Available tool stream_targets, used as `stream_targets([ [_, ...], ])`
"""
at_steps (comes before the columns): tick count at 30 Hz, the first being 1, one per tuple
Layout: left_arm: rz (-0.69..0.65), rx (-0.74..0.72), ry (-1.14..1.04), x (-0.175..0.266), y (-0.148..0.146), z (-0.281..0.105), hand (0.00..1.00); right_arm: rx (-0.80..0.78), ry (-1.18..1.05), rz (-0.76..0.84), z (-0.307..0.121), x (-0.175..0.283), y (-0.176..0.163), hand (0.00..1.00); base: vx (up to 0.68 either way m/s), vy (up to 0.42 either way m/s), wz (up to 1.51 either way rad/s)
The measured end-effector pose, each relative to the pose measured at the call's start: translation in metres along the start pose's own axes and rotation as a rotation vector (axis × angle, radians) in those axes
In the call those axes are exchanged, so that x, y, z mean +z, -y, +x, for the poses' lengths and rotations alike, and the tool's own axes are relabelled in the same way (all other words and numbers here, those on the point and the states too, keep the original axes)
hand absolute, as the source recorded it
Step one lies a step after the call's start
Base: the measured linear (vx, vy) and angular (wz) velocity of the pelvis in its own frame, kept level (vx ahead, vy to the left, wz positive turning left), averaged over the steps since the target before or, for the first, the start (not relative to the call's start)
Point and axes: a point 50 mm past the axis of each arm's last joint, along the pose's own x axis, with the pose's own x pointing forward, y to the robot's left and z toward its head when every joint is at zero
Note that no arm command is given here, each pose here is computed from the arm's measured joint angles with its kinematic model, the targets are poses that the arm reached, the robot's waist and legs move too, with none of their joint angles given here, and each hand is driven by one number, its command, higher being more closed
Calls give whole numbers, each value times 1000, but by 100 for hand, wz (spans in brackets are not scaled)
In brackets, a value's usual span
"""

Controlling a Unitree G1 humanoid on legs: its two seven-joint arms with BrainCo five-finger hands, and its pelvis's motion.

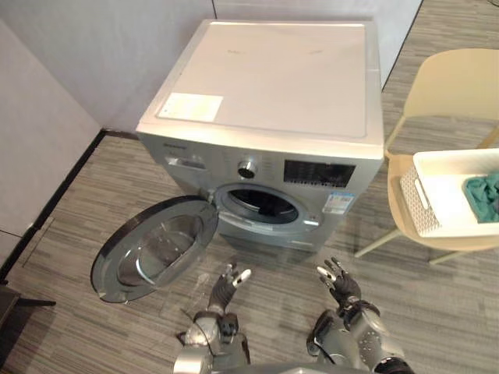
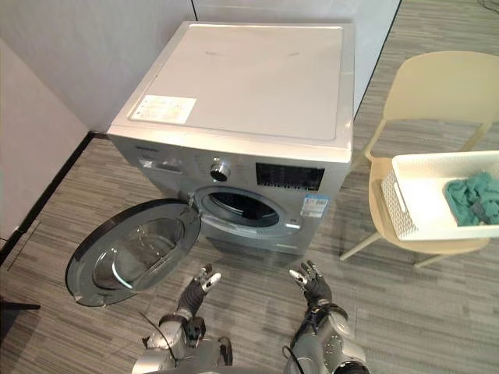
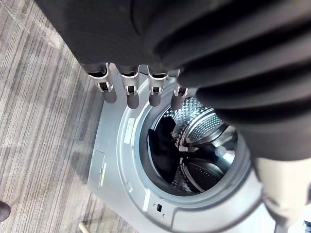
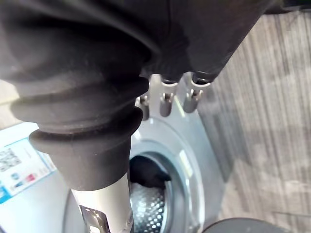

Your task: Pick up the laundry basket with both hands and put the clothes into the washing machine.

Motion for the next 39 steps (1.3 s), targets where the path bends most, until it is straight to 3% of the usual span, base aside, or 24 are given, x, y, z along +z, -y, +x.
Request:
stream_targets([
  [8,-106,91,92,13,-9,-2,0,59,217,-97,13,42,-44,0,-269,115,-137],
  [13,-187,74,192,36,-7,2,0,132,472,-335,15,96,-90,0,-146,-275,-126],
  [17,-251,81,172,28,5,1,0,124,521,-441,14,101,-100,0,4,-319,-77],
  [21,-333,181,183,25,-8,-3,0,266,589,-514,9,98,-151,0,38,-367,-96],
  [23,-369,159,174,21,3,-4,0,268,639,-543,8,106,-160,0,89,-245,-73],
  [30,-363,120,176,20,9,-8,0,228,875,-648,3,141,-202,0,131,-20,-35],
  [39,-147,110,143,22,-1,-5,0,213,971,-628,-13,137,-229,0,327,45,72],
])
